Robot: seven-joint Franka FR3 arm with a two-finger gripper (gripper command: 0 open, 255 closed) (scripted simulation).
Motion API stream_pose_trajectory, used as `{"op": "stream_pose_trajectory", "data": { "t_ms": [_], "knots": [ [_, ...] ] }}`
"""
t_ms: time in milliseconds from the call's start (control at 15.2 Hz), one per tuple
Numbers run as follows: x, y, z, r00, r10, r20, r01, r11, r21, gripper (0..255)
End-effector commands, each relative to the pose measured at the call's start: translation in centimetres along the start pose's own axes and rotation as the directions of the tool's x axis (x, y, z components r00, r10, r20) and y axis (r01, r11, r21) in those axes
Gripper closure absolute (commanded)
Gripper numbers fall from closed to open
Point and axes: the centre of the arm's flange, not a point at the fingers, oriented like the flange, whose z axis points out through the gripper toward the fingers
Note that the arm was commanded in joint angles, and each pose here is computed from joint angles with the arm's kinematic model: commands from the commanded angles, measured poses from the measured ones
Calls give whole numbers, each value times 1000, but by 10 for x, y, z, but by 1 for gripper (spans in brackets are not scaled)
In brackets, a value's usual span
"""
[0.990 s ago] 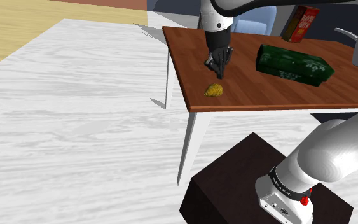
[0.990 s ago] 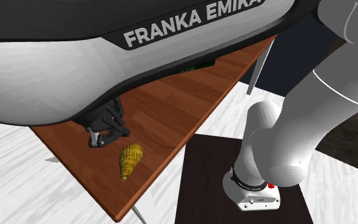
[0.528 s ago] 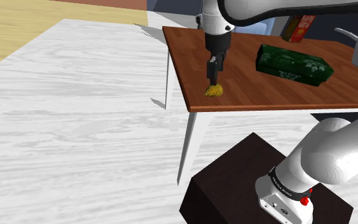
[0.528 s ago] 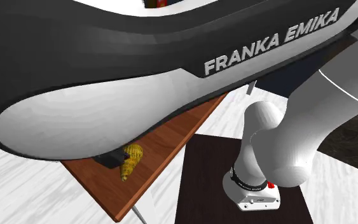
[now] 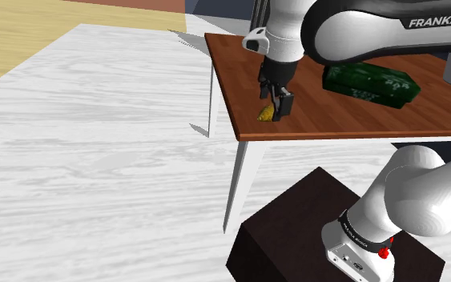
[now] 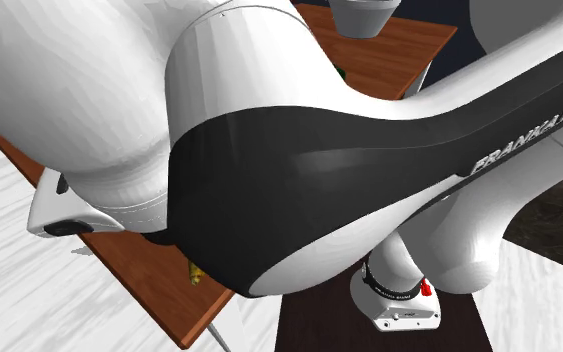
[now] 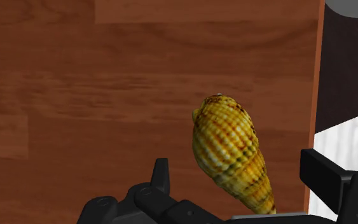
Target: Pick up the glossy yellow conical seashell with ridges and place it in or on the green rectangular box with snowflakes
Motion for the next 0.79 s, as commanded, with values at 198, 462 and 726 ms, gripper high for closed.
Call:
{"op": "stream_pose_trajectory", "data": {
  "t_ms": [198,462,726],
  "knots": [
    [0,0,14,1000,-5,-1,5,1000,-1,0],
    [0,0,14,1000,-5,-1,5,1000,-1,0],
    [0,0,14,1000,-5,-1,5,1000,-1,255]
  ]
}}
